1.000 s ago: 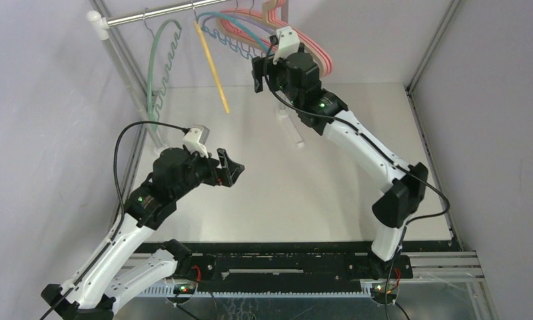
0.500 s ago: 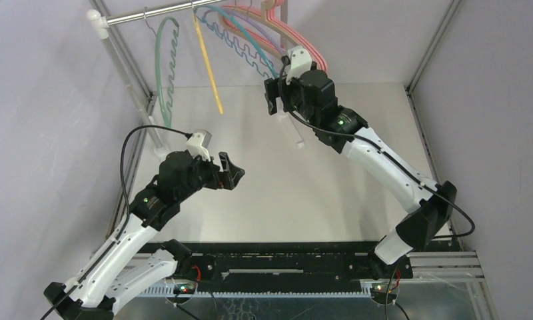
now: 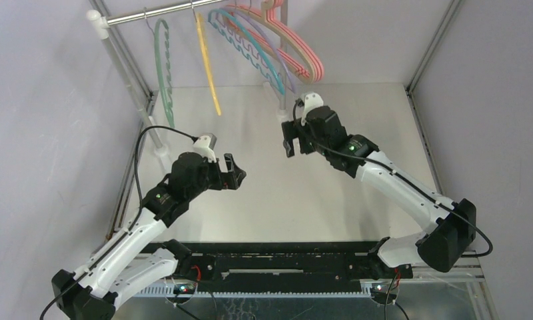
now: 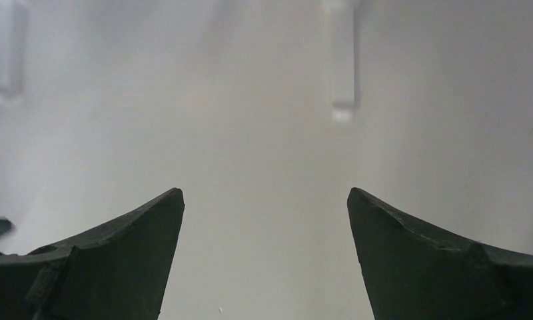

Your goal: Organize the hangers

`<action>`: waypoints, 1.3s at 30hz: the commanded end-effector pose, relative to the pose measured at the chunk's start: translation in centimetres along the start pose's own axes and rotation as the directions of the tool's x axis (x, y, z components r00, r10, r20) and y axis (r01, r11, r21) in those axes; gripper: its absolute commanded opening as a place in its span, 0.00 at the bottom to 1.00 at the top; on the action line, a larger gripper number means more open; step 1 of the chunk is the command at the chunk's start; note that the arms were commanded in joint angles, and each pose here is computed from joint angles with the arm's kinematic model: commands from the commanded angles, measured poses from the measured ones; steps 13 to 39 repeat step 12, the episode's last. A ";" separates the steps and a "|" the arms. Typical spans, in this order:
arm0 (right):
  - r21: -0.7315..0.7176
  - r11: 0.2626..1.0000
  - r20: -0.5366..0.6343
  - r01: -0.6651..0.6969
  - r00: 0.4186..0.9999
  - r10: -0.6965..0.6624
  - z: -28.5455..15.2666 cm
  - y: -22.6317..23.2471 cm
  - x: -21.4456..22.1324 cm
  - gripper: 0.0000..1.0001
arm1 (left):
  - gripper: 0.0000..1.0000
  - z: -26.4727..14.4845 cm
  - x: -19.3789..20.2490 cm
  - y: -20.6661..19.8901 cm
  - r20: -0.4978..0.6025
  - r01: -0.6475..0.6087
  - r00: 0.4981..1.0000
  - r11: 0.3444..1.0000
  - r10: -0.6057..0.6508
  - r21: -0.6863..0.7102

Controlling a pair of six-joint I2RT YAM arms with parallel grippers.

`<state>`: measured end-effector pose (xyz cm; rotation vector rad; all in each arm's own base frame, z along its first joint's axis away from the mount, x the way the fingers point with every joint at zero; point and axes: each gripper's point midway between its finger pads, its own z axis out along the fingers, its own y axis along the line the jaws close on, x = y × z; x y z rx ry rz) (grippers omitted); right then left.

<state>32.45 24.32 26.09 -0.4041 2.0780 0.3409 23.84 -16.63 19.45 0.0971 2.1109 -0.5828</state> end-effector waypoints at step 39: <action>0.099 0.987 -0.037 -0.123 0.991 0.128 0.0 -4.5 4.9 1.00 | 1.00 1.0 -1.4 0.1 0.065 0.003 0.998 1.000 -0.003 0.004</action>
